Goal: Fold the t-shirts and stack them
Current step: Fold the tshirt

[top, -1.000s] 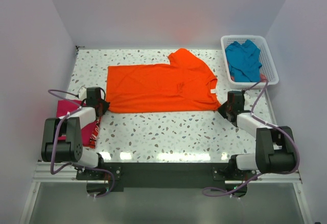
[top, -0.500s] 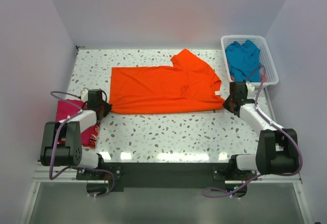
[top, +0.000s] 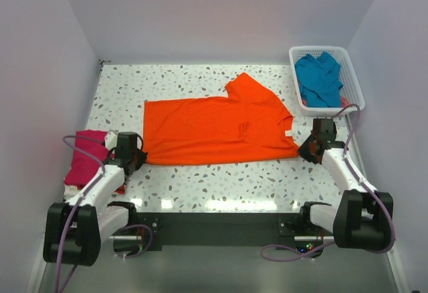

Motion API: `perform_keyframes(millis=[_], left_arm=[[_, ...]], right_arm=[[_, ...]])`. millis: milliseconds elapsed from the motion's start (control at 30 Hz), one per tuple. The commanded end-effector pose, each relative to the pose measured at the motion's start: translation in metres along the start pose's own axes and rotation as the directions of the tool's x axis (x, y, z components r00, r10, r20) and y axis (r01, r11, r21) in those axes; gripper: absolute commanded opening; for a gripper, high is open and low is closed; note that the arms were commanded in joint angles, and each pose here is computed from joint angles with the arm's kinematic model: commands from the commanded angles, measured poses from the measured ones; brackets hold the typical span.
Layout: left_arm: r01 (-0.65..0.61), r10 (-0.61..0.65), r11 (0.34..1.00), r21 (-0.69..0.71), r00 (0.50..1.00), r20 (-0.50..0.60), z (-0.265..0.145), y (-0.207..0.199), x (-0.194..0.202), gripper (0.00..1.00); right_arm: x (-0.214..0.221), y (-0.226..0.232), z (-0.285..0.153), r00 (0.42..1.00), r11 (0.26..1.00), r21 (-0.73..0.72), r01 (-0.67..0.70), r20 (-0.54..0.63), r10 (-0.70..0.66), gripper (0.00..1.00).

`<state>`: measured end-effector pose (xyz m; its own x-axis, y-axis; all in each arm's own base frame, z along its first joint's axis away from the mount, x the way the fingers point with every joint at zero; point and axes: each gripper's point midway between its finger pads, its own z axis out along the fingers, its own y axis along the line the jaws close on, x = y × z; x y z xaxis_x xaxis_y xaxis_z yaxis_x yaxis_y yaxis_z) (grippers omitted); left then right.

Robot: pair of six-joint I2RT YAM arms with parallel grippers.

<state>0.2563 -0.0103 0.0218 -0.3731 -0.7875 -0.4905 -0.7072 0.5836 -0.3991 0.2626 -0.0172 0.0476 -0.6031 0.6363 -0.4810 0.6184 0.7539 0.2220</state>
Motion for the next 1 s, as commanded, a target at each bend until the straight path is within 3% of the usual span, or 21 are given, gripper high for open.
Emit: perform_keyframes(millis=[0,67,133,167,200,267,433,533,667,733,800,967], left_arm=[[0.033,-0.031,0.997,-0.07,0.999,0.027,-0.013,0.024,0.0,0.07],[0.038,-0.038,0.998,-0.058,0.999,0.012,-0.018,0.026,0.004,0.18],[0.043,-0.043,0.998,-0.04,0.999,0.009,-0.026,0.027,0.005,0.27],[0.05,-0.05,0.999,-0.02,0.998,0.024,-0.031,0.024,0.001,0.39],[0.041,-0.041,0.999,-0.005,0.998,0.037,-0.035,0.019,-0.005,0.45],[0.022,-0.024,1.0,0.018,0.998,0.065,-0.042,0.012,-0.015,0.6],[-0.077,0.058,0.989,0.127,0.988,0.143,-0.061,-0.042,-0.056,0.66],[-0.111,0.075,0.978,0.178,0.977,0.198,-0.059,-0.083,-0.085,0.66],[-0.165,0.114,0.971,0.174,0.956,0.269,-0.035,-0.134,-0.122,0.65],[-0.197,0.152,0.973,0.123,0.941,0.302,-0.023,-0.141,-0.136,0.65],[-0.205,0.176,0.976,0.074,0.941,0.291,-0.003,-0.149,-0.145,0.61],[-0.232,0.227,0.973,-0.014,0.935,0.273,0.042,-0.156,-0.155,0.55]], right_arm=[[0.01,-0.003,-0.017,0.998,0.998,-0.031,-0.051,-0.036,0.05,0.02],[0.009,-0.002,-0.026,0.998,0.997,-0.052,-0.06,-0.02,0.059,0.07],[0.011,-0.001,-0.031,0.998,0.996,-0.068,-0.06,-0.024,0.058,0.21],[0.01,-0.001,-0.034,0.999,0.996,-0.072,-0.052,-0.018,0.051,0.27],[0.006,0.0,-0.038,0.999,0.996,-0.079,-0.044,-0.002,0.044,0.4],[-0.009,0.005,-0.044,0.999,0.996,-0.093,-0.016,0.045,0.02,0.58],[-0.058,0.059,-0.056,0.987,0.961,-0.251,0.119,0.135,-0.087,0.79],[-0.071,0.126,-0.058,0.973,0.905,-0.362,0.223,0.145,-0.182,0.79],[-0.08,0.2,-0.031,0.937,0.872,-0.349,0.344,0.184,-0.297,0.78],[-0.094,0.238,-0.025,0.924,0.839,-0.393,0.376,0.229,-0.307,0.77],[-0.092,0.251,0.016,0.921,0.844,-0.37,0.388,0.194,-0.339,0.75],[-0.125,0.3,0.052,0.882,0.804,-0.37,0.465,0.27,-0.386,0.72]])
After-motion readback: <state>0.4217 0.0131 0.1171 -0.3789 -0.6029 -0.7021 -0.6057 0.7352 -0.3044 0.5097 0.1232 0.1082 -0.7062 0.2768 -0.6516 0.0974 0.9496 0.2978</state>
